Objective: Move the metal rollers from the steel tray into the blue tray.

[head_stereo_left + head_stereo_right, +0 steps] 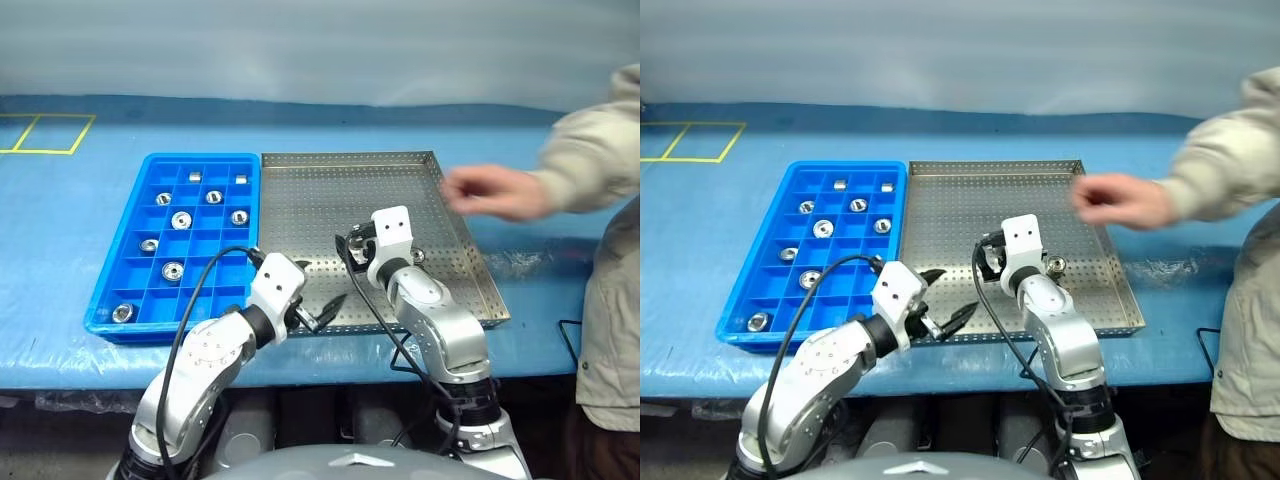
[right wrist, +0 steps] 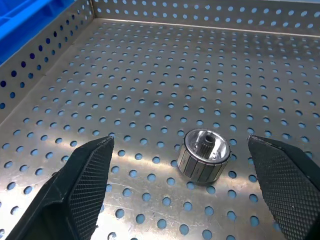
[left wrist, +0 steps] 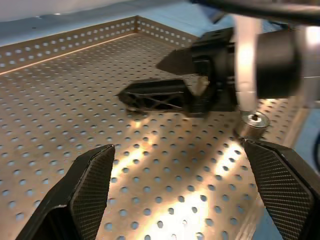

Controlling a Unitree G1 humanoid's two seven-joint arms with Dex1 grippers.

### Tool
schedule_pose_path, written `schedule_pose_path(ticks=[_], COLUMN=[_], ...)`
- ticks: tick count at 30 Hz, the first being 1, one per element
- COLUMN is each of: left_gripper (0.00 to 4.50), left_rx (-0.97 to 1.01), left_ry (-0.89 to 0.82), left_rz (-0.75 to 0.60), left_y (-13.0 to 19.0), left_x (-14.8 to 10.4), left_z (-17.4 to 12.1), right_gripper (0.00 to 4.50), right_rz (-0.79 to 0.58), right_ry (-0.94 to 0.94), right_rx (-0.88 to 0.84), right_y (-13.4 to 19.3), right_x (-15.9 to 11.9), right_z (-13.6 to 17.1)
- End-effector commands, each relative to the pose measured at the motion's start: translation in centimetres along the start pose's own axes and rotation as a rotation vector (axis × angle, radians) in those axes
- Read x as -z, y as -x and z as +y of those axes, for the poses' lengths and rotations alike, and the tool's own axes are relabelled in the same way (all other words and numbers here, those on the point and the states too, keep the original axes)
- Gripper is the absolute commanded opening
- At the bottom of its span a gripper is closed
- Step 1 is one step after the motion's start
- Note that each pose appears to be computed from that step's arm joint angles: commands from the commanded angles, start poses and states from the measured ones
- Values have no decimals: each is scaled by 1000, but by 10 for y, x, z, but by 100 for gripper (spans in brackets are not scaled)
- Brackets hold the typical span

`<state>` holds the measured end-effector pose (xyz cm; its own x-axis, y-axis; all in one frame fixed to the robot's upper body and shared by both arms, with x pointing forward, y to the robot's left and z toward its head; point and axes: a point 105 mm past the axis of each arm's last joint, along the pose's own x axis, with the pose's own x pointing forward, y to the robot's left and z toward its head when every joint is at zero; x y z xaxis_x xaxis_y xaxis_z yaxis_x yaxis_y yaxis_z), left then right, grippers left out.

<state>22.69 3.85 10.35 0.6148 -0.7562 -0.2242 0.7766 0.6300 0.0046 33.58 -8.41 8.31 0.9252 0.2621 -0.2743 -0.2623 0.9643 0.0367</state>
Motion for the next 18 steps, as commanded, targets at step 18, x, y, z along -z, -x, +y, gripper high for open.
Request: schedule_pose_path(ticks=[18], left_gripper=[448], left_rx=[-110], left_ry=[-1], left_rz=[-37], left_y=[-1], left_x=[-7], left_z=[9], right_gripper=[450], right_rz=[-23], right_ry=[-76], right_rx=[56], right_y=[-12], right_x=[5], right_z=[-9])
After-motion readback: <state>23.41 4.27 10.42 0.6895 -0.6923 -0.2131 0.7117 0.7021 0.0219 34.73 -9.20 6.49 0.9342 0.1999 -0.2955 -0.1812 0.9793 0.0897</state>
